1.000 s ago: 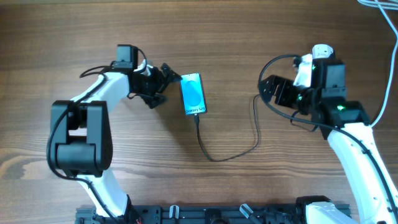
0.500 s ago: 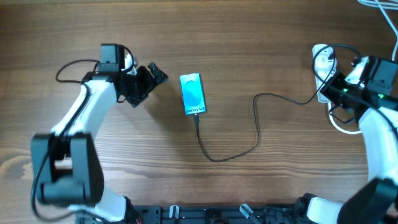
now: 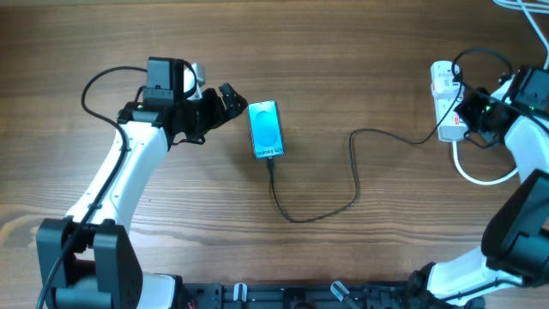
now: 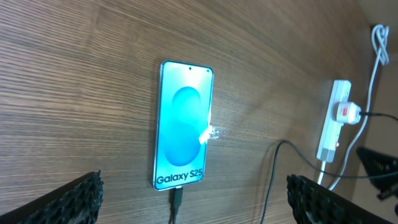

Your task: Plug charger to phone and switch on socket

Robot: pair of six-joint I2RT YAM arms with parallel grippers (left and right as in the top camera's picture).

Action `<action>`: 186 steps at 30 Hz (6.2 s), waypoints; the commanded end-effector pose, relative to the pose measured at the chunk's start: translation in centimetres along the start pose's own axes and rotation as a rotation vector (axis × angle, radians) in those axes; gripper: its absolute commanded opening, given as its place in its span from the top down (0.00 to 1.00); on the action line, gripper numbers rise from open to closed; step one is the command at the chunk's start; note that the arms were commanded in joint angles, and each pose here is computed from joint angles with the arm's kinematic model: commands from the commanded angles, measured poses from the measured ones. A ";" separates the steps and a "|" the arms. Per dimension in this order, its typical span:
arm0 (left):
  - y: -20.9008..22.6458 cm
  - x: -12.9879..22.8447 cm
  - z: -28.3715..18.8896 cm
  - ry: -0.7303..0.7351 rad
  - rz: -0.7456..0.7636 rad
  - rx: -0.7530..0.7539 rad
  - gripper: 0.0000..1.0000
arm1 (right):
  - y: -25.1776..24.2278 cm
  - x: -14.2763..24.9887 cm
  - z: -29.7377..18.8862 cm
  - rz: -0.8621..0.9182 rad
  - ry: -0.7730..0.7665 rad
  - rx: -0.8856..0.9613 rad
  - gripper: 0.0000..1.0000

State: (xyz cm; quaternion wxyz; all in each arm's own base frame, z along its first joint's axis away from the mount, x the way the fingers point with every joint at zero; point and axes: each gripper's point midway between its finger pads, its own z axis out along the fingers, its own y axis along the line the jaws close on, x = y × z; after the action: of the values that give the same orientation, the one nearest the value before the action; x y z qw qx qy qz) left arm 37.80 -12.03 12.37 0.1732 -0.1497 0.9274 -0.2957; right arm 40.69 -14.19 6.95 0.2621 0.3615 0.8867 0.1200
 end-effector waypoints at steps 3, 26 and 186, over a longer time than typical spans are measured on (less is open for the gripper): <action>-0.7 0.3 -0.2 -0.005 0.048 0.001 0.00 | -0.2 -3.2 1.0 0.025 -0.070 -0.002 0.96; -0.7 0.3 -0.2 -0.006 0.049 0.001 0.00 | -2.0 -2.8 5.9 0.057 -0.045 -0.015 0.96; -6.4 7.8 -18.7 -0.304 0.400 0.078 0.00 | 15.3 13.2 -27.2 -0.508 -0.093 -0.477 0.00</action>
State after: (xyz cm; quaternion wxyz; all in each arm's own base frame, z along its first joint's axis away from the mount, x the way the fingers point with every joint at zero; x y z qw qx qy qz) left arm 24.16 -10.73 28.81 0.3688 -0.0067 0.8887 -0.2723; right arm 26.09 5.57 31.30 0.4094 0.0518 0.8777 0.2435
